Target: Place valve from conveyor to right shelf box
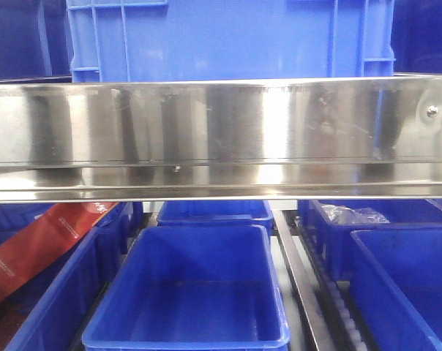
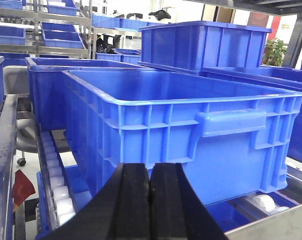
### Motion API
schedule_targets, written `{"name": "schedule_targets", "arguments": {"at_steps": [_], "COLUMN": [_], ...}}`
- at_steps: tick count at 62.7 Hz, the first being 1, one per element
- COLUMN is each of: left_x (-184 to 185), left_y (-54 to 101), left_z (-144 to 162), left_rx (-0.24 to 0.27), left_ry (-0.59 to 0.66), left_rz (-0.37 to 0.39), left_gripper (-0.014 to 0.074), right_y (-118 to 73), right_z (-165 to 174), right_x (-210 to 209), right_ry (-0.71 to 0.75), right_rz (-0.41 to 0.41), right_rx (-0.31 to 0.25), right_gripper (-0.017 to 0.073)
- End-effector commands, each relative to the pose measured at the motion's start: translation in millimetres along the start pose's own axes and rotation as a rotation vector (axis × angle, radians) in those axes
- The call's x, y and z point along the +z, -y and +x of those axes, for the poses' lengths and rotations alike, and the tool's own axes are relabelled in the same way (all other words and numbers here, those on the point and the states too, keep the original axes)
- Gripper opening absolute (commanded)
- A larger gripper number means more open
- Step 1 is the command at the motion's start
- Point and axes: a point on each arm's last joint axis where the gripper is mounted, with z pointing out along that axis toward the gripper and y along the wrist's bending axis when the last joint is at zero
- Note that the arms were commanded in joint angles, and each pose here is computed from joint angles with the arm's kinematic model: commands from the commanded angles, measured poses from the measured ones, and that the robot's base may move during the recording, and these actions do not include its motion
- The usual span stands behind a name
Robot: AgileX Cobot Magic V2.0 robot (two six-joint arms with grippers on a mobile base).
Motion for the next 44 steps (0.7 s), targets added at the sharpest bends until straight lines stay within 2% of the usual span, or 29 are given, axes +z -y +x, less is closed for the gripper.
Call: {"name": "schedule_targets", "arguments": {"at_steps": [1, 12, 20, 44], "left_x": [-1, -1, -1, -1], "left_y": [-0.1, -0.1, -0.1, -0.2], "left_z": [-4, -4, -4, -4], "left_rx": [-0.003, -0.003, -0.003, -0.003], "left_ry": [0.03, 0.03, 0.03, 0.037], "left_rz": [-0.002, -0.002, -0.002, -0.002], "left_gripper": [-0.0111, -0.0111, -0.0111, -0.0111], "right_y": [4.8, 6.6, 6.7, 6.7], "right_z": [17, 56, 57, 57], "right_x": [-8, -20, -20, -20], "right_ry": [0.015, 0.012, 0.002, 0.01], "right_rz": [0.065, 0.082, 0.084, 0.084], "right_rx": [-0.021, -0.029, -0.053, -0.054], "right_gripper": [-0.0163, -0.0163, -0.0163, -0.0163]}}
